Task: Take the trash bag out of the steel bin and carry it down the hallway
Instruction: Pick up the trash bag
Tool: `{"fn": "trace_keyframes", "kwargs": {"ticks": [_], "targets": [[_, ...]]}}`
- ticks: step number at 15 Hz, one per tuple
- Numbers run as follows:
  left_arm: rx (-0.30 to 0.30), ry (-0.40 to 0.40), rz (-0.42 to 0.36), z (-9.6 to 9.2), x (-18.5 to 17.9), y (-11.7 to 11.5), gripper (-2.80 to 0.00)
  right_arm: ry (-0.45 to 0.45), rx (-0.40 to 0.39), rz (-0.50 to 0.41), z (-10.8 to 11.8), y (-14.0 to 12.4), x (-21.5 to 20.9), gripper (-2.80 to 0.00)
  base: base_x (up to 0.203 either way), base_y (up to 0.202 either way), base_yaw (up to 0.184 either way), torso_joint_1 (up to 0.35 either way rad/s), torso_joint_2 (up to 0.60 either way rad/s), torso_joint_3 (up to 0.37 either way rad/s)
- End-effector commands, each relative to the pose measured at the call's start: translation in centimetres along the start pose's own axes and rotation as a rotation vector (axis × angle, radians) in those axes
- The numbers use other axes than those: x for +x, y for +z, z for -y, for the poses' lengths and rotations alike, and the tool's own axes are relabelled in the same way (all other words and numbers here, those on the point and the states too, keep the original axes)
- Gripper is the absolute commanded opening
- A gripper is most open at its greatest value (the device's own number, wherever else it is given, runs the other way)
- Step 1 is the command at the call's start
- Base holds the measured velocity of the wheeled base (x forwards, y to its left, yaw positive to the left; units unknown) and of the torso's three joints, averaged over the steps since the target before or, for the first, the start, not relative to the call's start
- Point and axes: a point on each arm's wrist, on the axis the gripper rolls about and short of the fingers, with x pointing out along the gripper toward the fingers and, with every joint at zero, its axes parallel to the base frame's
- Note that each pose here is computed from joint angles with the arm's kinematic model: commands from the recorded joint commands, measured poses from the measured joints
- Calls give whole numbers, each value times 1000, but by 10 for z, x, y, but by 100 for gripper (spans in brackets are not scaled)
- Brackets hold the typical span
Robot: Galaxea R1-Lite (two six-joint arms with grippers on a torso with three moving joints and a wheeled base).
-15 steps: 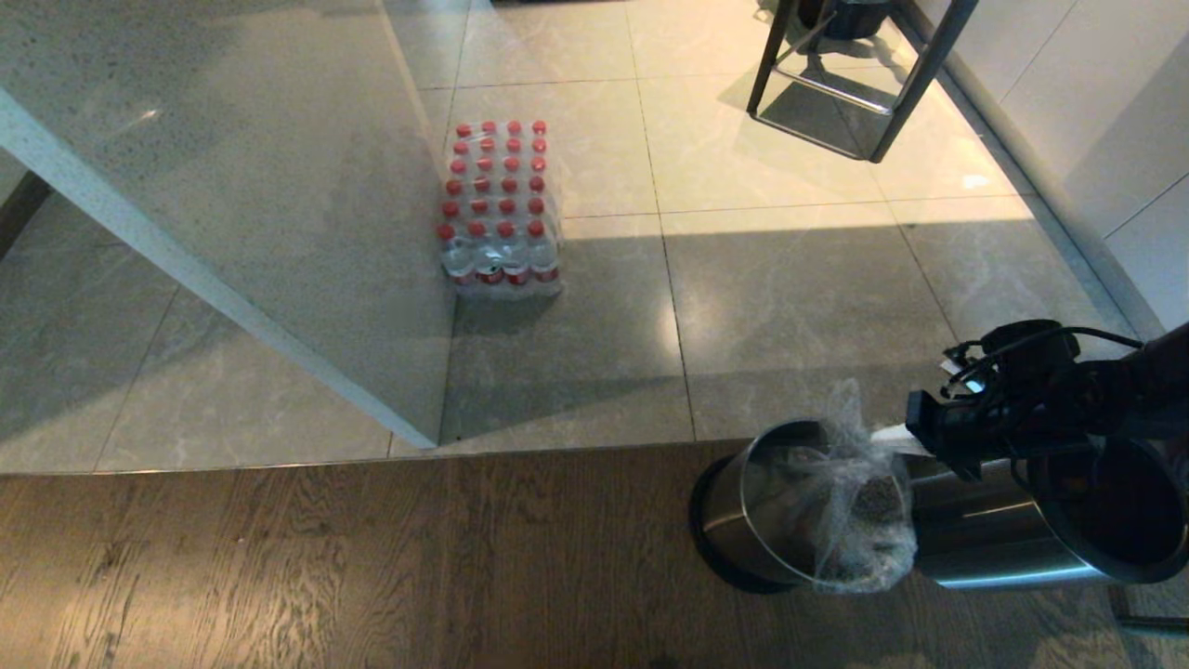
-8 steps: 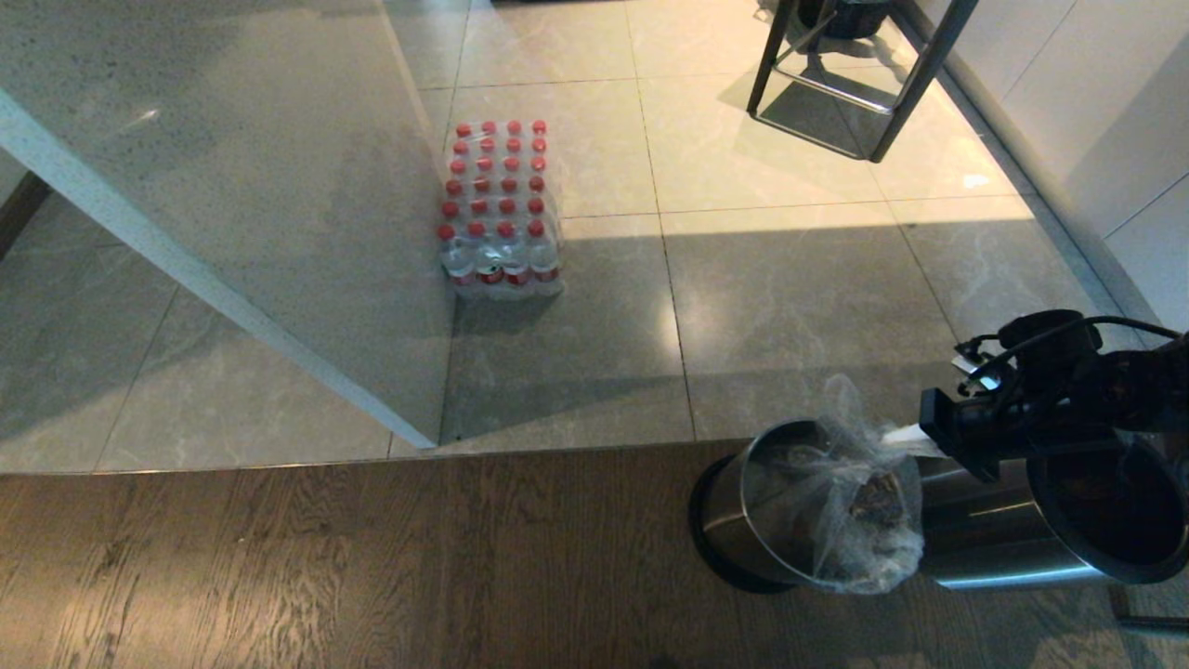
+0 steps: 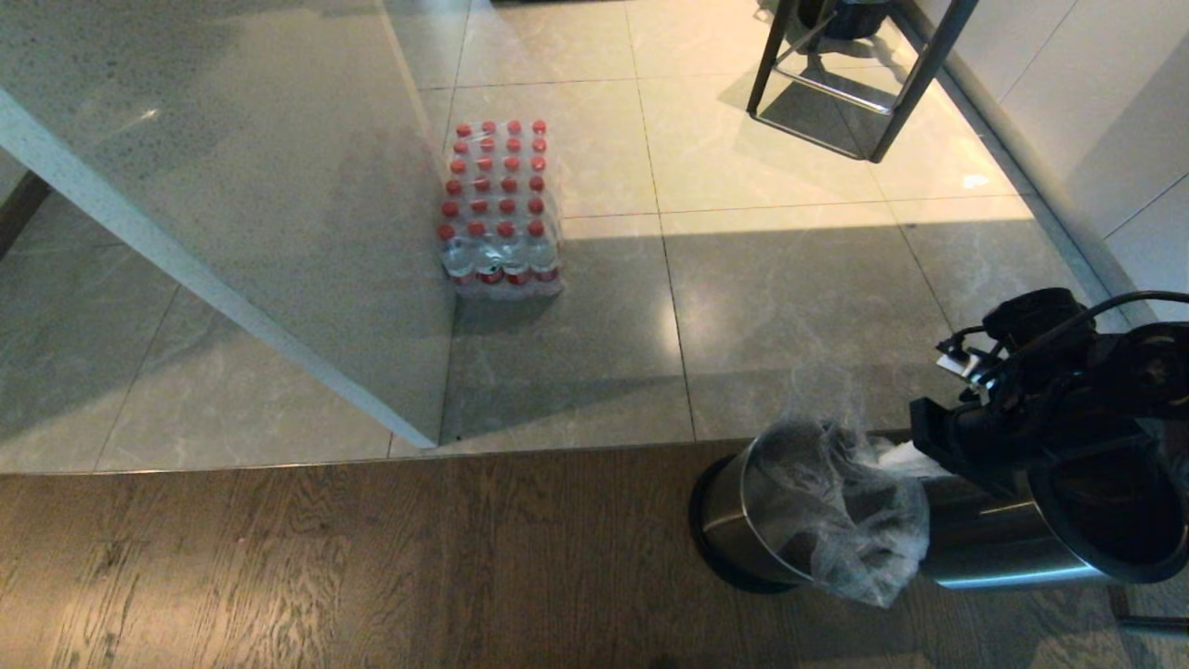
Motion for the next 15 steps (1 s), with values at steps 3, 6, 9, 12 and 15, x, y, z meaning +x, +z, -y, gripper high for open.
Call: {"fn": "trace_keyframes", "kwargs": {"ticks": [3,6,9,12,15], "targets": [[0,0,0,0,0,0,-280,-157,-158,-32,-34,-26,17,-280,0,0,0,0,0,0],[0,0,0,0,0,0,-280,-176,-195,-36,-41,-28,25,-280,0,0,0,0,0,0],[0,0,0,0,0,0,-280,-173,-213,-45,-43,-30,26,-280,0,0,0,0,0,0],[0,0,0,0,0,0,-280,-183,-242,-40,-43,-30,25,0,0,0,0,0,0,0],[0,0,0,0,0,0,-280,-204,-247,-7,-44,-31,18,0,0,0,0,0,0,0]]}}
